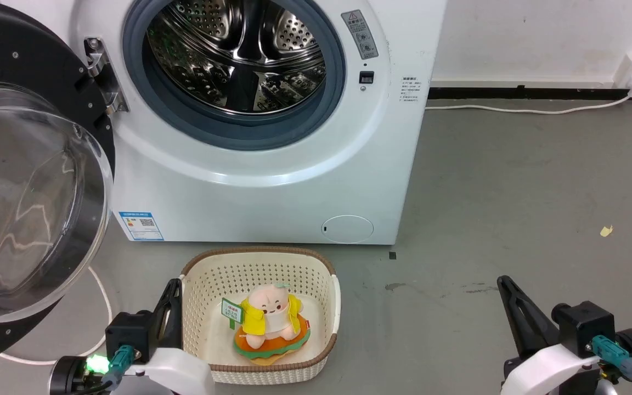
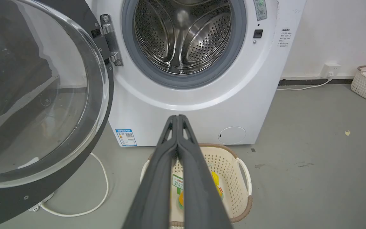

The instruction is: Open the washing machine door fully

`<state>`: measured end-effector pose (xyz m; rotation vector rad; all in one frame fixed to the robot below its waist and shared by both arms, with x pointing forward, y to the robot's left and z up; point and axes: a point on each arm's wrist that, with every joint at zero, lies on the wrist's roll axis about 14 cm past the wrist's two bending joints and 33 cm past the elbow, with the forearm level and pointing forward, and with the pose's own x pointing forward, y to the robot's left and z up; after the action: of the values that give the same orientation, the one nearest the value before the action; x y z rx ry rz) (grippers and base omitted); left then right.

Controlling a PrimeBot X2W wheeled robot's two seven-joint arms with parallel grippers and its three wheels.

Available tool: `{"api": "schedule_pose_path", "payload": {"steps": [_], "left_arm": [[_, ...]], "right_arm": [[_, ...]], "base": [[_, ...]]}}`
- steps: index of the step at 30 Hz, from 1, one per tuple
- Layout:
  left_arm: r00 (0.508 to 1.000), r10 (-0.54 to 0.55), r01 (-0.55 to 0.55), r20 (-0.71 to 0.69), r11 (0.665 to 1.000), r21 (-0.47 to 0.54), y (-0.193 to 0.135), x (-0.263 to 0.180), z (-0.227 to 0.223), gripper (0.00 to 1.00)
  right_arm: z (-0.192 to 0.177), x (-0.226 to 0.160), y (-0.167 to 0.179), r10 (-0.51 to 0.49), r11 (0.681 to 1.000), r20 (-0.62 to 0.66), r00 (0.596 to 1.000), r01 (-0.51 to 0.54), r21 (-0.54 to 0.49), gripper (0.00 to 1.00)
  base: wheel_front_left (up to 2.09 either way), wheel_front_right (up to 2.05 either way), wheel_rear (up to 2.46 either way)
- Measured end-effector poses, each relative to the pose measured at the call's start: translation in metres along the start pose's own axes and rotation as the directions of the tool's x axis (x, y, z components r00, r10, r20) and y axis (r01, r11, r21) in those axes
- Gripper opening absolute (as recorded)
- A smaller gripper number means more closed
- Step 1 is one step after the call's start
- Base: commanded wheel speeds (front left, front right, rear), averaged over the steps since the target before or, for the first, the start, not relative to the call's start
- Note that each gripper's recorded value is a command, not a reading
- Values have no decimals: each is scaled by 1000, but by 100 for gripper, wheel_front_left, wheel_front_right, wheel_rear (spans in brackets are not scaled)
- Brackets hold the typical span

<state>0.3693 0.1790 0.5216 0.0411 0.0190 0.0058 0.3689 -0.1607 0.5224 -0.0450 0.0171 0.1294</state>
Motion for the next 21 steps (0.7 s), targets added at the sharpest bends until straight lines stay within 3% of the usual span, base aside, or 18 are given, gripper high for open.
{"api": "schedule_pose_path", "payload": {"steps": [21], "left_arm": [[1000, 0, 0, 0, 1000, 0, 0, 0, 0, 0]], "right_arm": [[0, 0, 0, 0, 1000, 0, 1000, 0, 0, 0]], "base": [[0, 0, 0]]}}
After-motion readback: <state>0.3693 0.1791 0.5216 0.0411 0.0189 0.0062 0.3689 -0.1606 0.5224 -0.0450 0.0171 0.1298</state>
